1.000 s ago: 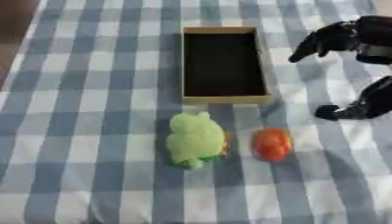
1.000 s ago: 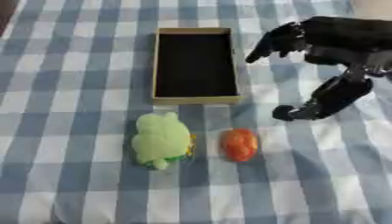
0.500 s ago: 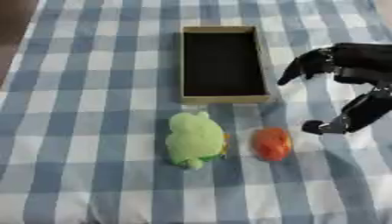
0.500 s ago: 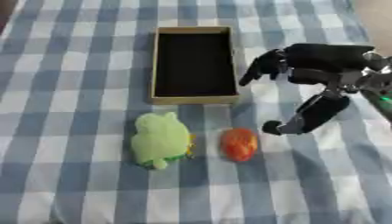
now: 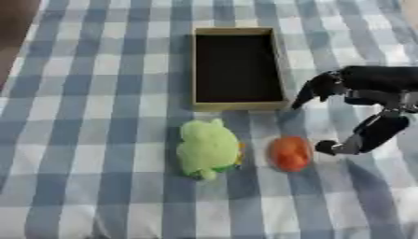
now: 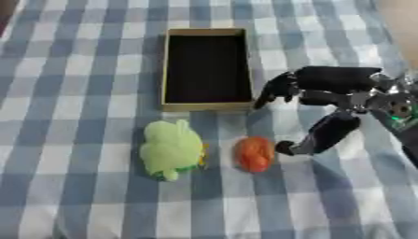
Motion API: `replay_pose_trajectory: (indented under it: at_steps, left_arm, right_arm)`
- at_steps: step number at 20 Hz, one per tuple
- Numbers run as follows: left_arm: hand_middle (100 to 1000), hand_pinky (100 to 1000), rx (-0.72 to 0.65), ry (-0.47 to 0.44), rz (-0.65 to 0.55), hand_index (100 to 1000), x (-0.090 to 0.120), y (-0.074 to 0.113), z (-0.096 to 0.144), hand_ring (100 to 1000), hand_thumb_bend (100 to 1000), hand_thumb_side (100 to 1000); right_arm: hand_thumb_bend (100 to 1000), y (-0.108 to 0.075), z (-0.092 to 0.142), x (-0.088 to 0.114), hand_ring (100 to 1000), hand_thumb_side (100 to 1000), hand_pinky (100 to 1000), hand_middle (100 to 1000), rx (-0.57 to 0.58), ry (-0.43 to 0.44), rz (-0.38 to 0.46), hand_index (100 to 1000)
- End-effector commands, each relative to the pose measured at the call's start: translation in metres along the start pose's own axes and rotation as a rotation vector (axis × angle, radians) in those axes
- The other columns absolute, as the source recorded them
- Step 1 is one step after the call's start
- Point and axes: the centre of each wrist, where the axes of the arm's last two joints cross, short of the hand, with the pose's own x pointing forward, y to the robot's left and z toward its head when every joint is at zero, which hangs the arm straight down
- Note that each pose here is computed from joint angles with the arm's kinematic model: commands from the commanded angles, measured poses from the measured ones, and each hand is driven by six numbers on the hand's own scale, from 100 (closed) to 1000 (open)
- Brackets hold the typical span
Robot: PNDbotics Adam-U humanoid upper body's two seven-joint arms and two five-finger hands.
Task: Pick up objects on the table and place them in the box.
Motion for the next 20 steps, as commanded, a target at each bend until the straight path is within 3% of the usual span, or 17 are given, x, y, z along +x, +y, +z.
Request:
replay_pose_trajectory:
  at_steps: [1,20]
  left_arm:
    - [711,835,0.003,-0.033,0.003,835,0.005,0.002,-0.007,814,133,695]
    - [712,836,0.002,-0.035,0.006,836,0.005,0.001,-0.007,815,133,694]
  right_arm:
    - [347,-0.004,0.002,0.0,787,315,647,750,0.0,0.001,0.001,840]
    - [375,0.009,-0.009,0.005,793,309,662,749,0.066,-0.038,0.022,828]
